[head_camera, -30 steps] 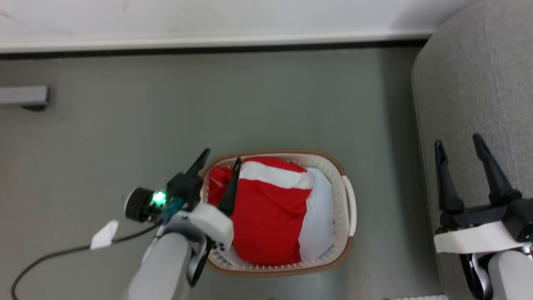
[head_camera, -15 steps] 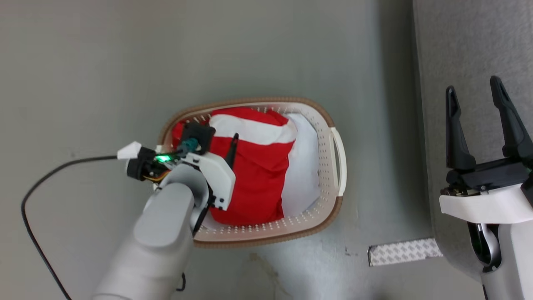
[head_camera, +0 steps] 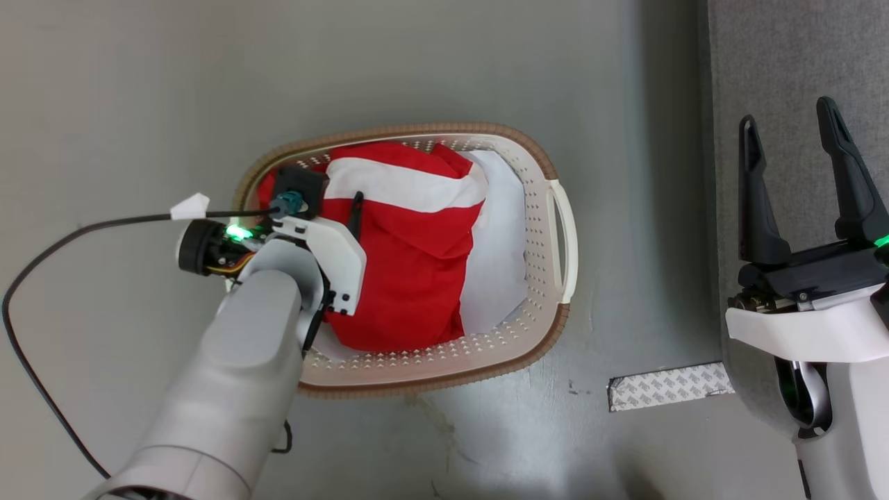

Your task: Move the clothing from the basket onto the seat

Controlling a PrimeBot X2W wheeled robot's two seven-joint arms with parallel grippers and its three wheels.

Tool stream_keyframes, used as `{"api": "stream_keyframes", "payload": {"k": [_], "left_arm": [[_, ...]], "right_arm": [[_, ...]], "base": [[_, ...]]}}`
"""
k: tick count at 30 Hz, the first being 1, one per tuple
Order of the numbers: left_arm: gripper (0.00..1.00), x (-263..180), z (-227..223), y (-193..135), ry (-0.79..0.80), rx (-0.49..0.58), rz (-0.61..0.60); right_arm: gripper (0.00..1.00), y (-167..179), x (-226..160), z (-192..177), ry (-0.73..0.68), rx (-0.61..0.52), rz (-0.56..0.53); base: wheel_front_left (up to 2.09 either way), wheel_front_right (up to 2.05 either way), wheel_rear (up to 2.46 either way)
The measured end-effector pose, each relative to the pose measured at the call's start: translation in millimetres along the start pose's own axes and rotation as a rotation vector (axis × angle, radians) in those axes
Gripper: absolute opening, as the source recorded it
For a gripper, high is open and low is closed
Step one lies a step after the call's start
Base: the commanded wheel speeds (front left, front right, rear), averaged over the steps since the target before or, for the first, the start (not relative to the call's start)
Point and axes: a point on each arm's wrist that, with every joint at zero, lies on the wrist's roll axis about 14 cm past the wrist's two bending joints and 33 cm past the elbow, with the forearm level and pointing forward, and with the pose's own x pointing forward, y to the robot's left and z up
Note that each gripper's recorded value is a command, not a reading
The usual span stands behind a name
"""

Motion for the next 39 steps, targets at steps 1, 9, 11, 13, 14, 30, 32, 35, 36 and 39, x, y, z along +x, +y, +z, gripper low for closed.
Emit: {"api": "stream_keyframes", "payload": {"k": [1,9,11,13,14,30,32,35,36,39], "left_arm": [[1.0,1,-2,0,0.007,0.0,-0.001],[1.0,13,-11,-2,0.04,-0.013,-0.024],[1.0,15,-15,-5,0.056,-0.011,-0.035],[0.49,17,-19,-9,0.066,-0.009,-0.051],[0.0,18,-21,-10,0.071,-0.006,-0.056],[0.0,-54,34,-16,-0.139,-0.125,-0.066],[0.0,-72,47,-20,-0.192,-0.154,-0.073],[0.0,-100,67,-31,-0.253,-0.175,-0.095],[0.0,-110,75,-33,-0.281,-0.178,-0.098],[0.0,-140,106,-36,-0.384,-0.169,-0.102]], "right_arm": [[1.0,0,0,-1,0.002,0.001,0.0],[1.0,-1,2,-9,0.015,0.02,-0.008],[1.0,-1,2,-12,0.021,0.025,-0.013],[1.0,-3,1,-14,0.027,0.03,-0.018],[1.0,-3,1,-15,0.03,0.029,-0.021],[1.0,-8,-38,18,0.018,0.047,-0.056],[1.0,-8,-49,24,0.016,0.051,-0.059],[1.0,-6,-65,37,0.0,0.069,-0.067],[1.0,-4,-70,40,-0.004,0.072,-0.065],[1.0,3,-81,55,-0.035,0.08,-0.05]], "base": [[0.0,0.0,0.0],[0.0,0.0,0.0],[0.0,0.0,0.0],[0.0,0.0,0.0],[0.0,0.0,0.0],[0.0,0.0,0.0],[0.0,0.0,0.0],[0.0,0.0,0.0],[0.0,0.0,0.0],[0.0,0.0,0.0]]}}
